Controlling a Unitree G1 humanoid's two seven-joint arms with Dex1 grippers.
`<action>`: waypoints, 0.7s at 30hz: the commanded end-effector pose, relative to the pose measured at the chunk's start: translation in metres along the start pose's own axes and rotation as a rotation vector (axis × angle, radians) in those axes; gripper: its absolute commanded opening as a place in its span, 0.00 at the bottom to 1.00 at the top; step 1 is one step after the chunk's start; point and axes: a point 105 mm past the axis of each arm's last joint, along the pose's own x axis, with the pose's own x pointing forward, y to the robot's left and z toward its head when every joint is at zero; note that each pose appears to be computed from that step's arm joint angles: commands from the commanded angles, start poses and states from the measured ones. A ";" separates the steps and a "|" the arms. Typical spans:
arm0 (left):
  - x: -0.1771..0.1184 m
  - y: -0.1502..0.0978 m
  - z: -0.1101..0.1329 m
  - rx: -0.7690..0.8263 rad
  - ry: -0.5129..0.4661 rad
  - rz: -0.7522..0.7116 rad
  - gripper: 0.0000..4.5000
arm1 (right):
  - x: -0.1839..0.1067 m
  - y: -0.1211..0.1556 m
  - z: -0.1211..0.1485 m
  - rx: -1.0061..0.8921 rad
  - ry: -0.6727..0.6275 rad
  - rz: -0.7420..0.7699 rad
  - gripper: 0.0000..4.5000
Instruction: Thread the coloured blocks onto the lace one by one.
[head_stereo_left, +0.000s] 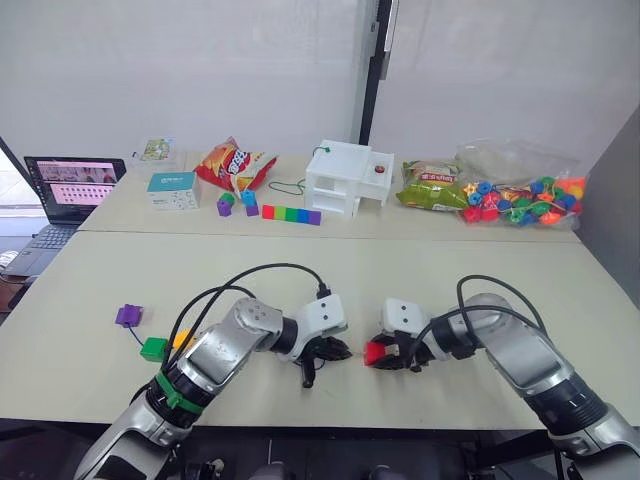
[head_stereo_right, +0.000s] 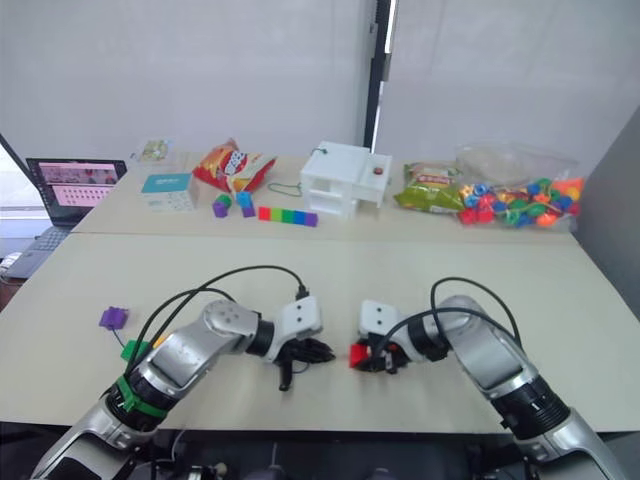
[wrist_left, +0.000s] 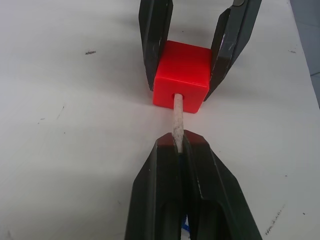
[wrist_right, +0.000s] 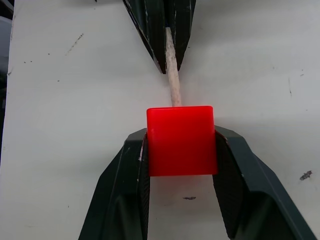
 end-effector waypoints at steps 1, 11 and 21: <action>0.009 -0.012 0.039 0.094 -0.150 -0.044 0.00 | 0.015 0.007 0.018 -0.023 -0.075 0.037 0.27; -0.009 -0.005 0.011 -0.024 -0.178 0.057 0.00 | 0.012 0.003 0.016 0.031 -0.109 -0.002 0.27; -0.001 -0.010 0.018 -0.003 -0.199 0.042 0.00 | 0.014 0.014 0.019 -0.050 -0.052 0.070 0.27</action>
